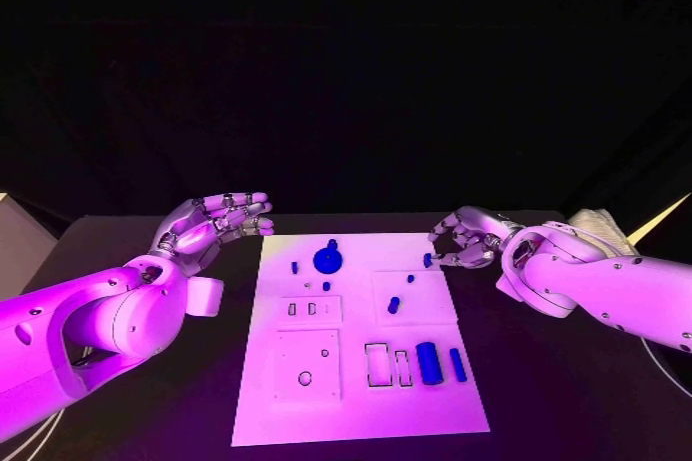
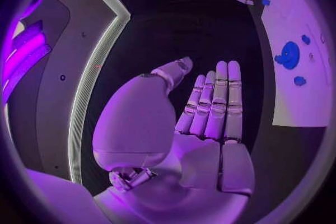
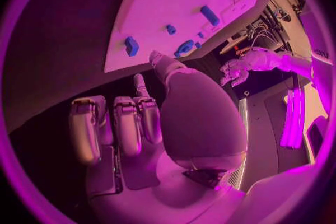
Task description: Assemble the parts on the task board
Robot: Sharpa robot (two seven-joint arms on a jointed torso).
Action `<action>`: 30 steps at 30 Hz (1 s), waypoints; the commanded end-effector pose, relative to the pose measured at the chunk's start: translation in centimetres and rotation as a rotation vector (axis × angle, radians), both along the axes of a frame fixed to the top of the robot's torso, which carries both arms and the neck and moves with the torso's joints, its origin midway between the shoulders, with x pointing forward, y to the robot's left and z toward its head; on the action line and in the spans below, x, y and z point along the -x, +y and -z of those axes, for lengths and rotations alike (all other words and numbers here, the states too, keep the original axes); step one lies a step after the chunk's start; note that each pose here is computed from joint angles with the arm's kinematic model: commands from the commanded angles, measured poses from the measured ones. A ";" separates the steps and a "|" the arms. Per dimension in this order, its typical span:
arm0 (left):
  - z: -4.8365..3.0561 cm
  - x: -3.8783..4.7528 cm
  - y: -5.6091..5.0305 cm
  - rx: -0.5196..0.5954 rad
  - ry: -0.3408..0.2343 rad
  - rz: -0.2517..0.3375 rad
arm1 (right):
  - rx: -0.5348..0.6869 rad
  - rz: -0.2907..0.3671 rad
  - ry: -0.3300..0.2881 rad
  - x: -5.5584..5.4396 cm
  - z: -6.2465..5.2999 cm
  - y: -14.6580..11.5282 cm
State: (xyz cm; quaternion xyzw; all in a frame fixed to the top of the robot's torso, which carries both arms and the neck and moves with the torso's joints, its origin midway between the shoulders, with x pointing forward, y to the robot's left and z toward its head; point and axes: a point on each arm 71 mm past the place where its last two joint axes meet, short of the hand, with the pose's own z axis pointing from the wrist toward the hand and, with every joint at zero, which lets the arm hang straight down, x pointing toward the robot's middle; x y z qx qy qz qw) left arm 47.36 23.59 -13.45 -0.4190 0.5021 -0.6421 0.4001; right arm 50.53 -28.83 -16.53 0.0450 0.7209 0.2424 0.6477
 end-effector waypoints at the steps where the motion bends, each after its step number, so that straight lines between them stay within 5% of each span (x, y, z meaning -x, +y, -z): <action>1: -0.10 0.06 -0.2 0.011 -0.003 0.022 | 0.026 -0.037 0.002 -0.2 0.4 0.4; 12: -0.12 0.13 0.0 0.009 -0.002 0.019 | 0.064 -0.030 0.001 -0.8 1.8 0.5; 30: -0.12 0.09 0.1 0.007 -0.003 0.017 | 0.072 -0.007 -0.004 -1.5 2.4 0.6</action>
